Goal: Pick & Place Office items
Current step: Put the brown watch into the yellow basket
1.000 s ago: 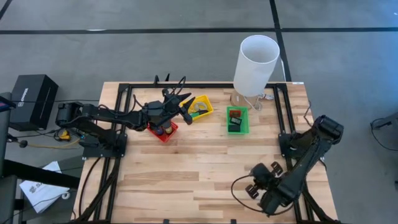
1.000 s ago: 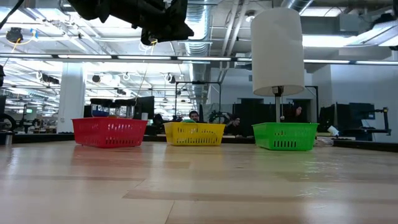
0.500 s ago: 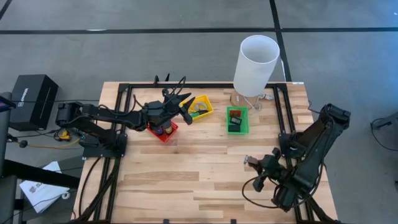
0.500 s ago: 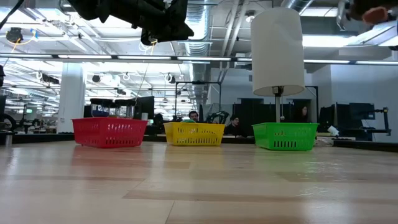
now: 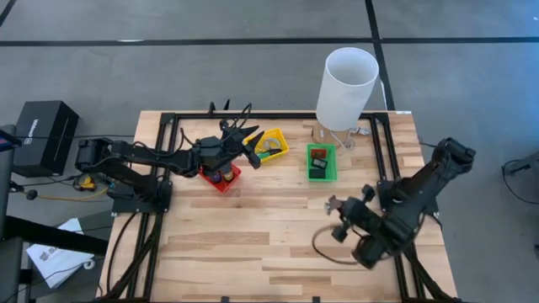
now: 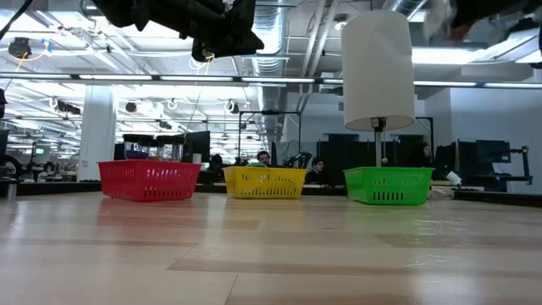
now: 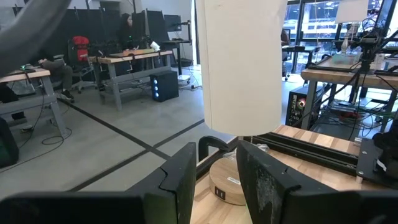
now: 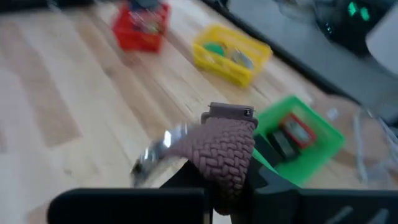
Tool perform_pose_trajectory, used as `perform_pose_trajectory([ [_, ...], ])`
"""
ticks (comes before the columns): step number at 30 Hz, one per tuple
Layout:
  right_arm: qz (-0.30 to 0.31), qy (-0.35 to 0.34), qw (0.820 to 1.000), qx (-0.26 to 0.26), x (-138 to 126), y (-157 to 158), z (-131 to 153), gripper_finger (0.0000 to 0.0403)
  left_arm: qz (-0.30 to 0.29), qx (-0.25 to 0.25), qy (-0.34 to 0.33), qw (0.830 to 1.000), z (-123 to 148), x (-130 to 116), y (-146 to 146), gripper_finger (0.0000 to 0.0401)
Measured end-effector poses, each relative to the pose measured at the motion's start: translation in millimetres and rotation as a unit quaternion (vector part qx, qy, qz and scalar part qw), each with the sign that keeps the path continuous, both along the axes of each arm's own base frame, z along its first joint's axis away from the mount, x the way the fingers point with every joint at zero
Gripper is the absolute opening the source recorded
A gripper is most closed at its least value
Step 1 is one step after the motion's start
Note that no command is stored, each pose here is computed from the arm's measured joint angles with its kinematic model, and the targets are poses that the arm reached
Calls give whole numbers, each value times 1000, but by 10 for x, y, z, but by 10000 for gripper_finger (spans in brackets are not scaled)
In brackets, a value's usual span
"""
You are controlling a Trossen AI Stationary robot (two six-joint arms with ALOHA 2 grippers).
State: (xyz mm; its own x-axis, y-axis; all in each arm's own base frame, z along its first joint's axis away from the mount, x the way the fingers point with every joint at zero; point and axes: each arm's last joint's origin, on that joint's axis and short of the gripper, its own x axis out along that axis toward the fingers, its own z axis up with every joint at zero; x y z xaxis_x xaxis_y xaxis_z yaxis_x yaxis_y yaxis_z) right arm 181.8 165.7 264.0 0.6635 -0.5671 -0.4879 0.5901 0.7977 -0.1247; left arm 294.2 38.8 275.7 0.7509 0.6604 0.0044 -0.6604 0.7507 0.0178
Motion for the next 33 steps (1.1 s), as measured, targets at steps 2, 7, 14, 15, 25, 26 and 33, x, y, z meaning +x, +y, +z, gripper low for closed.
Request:
perform_pose_trajectory([
  [2,-24,26,999,20,45,-111,10,11,0,0,0,1000,0,0,0,111],
  [7,-86,41,992,85,58,-462,182,11,-1,0,0,1000,0,1,-7,111],
  [14,-14,23,971,239,-188,-648,562,11,-8,0,4,1000,-7,6,-46,111],
  [15,-18,26,961,274,-226,-687,595,11,-8,0,4,1000,-7,6,-46,111],
  [25,60,65,921,378,-101,-732,659,11,-8,0,4,1000,-7,6,-46,111],
  [26,92,62,921,373,-51,-717,673,11,-8,0,4,1000,-7,6,-46,111],
  [33,363,31,882,299,179,-730,853,14,-8,0,4,1000,-7,6,-46,111],
])
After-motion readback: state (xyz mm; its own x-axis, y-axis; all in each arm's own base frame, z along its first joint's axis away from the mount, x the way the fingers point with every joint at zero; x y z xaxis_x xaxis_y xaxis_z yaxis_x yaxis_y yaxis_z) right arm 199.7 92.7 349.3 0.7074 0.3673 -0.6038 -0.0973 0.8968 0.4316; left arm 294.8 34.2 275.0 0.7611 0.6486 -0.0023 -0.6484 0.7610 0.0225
